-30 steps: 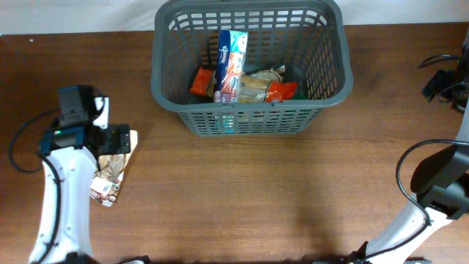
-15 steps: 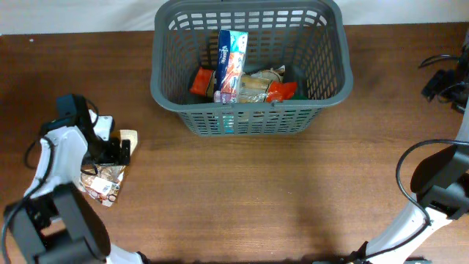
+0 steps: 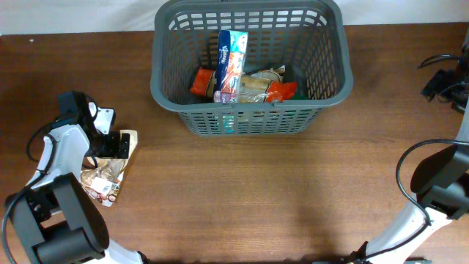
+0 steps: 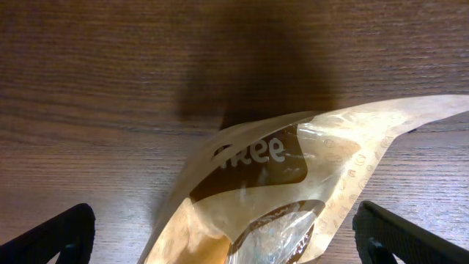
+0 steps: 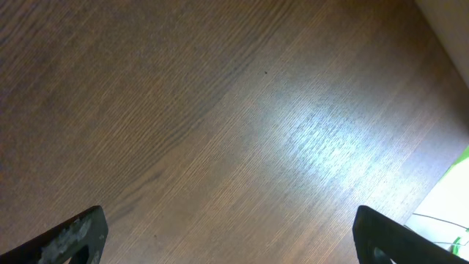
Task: Pack container
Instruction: 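Lower the left gripper onto the crumpled tan snack bag and grasp it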
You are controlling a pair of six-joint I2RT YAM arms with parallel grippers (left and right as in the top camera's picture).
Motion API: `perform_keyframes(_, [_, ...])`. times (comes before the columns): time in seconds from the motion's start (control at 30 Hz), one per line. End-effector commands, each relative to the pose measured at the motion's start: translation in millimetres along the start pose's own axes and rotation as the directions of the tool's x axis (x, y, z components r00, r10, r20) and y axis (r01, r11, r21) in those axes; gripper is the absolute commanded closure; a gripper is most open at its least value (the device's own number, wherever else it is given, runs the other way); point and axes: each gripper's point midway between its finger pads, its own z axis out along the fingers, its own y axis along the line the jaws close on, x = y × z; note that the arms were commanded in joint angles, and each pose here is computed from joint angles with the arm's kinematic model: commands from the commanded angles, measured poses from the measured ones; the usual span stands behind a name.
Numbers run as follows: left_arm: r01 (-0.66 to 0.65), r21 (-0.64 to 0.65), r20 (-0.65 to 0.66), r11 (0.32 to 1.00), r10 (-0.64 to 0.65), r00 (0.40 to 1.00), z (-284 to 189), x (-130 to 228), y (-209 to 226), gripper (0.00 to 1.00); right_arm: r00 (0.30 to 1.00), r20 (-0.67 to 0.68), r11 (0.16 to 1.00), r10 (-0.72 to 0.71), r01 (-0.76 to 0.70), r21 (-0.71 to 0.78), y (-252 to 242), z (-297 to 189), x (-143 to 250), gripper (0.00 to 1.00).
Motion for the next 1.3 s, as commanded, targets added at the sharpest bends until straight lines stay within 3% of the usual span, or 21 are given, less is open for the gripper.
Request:
perform_keyframes(0.0, [-0.017, 0.04, -0.059, 0.999, 0.019, 0.998, 18.0, 11.0, -6.3, 0.01, 1.0, -0.002, 1.0, 0.022, -0.022, 0.004, -2.9, 1.8, -0.5, 0.01])
perform_keyframes(0.5, [-0.016, 0.076, -0.145, 0.997, 0.027, 0.989, 35.7, 28.2, -13.8, 0.01, 1.0, -0.002, 1.0, 0.022, -0.022, 0.004, -2.9, 1.8, -0.5, 0.01])
perform_keyframes(0.53, [-0.016, 0.076, -0.145, 0.997, 0.026, 0.989, 35.7, 28.1, -13.8, 0.1, 1.0, -0.002, 1.0, 0.022, -0.022, 0.004, -2.9, 1.8, -0.5, 0.01])
perform_keyframes(0.57, [-0.016, 0.076, -0.145, 0.997, 0.026, 0.989, 35.7, 28.1, -13.8, 0.28, 1.0, -0.002, 1.0, 0.022, -0.022, 0.004, -2.9, 1.8, -0.5, 0.01])
perform_keyframes(0.67, [-0.016, 0.074, -0.141, 0.997, 0.026, 0.99, 35.8, 27.2, -13.4, 0.47, 1.0, -0.002, 1.0, 0.022, -0.022, 0.003, -2.9, 1.8, -0.6, 0.01])
perform_keyframes(0.73, [-0.015, 0.074, -0.14, 0.997, 0.026, 0.99, 35.8, 27.0, -13.4, 0.68, 1.0, -0.002, 1.0, 0.022, -0.022, 0.004, -2.9, 1.8, -0.5, 0.01])
perform_keyframes(0.8, [-0.015, 0.074, -0.14, 0.997, 0.026, 0.99, 35.9, 26.9, -13.3, 0.78, 1.0, -0.002, 1.0, 0.022, -0.022, 0.003, -2.9, 1.8, -0.6, 0.01])
perform_keyframes(0.87, [-0.015, 0.073, -0.137, 0.997, 0.025, 0.99, 36.0, 26.2, -13.1, 0.98, 1.0, -0.002, 1.0, 0.022, -0.022, 0.004, -2.9, 1.8, -0.5, 0.01])
perform_keyframes(1.1, [0.045, 0.062, -0.109, 0.997, -0.038, 0.993, 32.6, 15.0, -10.0, 0.98, 1.0, -0.002, 1.0, 0.022, -0.022, 0.004, -2.9, 1.8, -0.5, 0.01])
perform_keyframes(1.27, [0.125, 0.069, -0.057, 0.99, -0.121, 0.991, 2.9, -17.3, -4.2, 0.98, 1.0, -0.002, 1.0, 0.022, -0.022, 0.004, -2.9, 1.8, -0.5, 0.01])
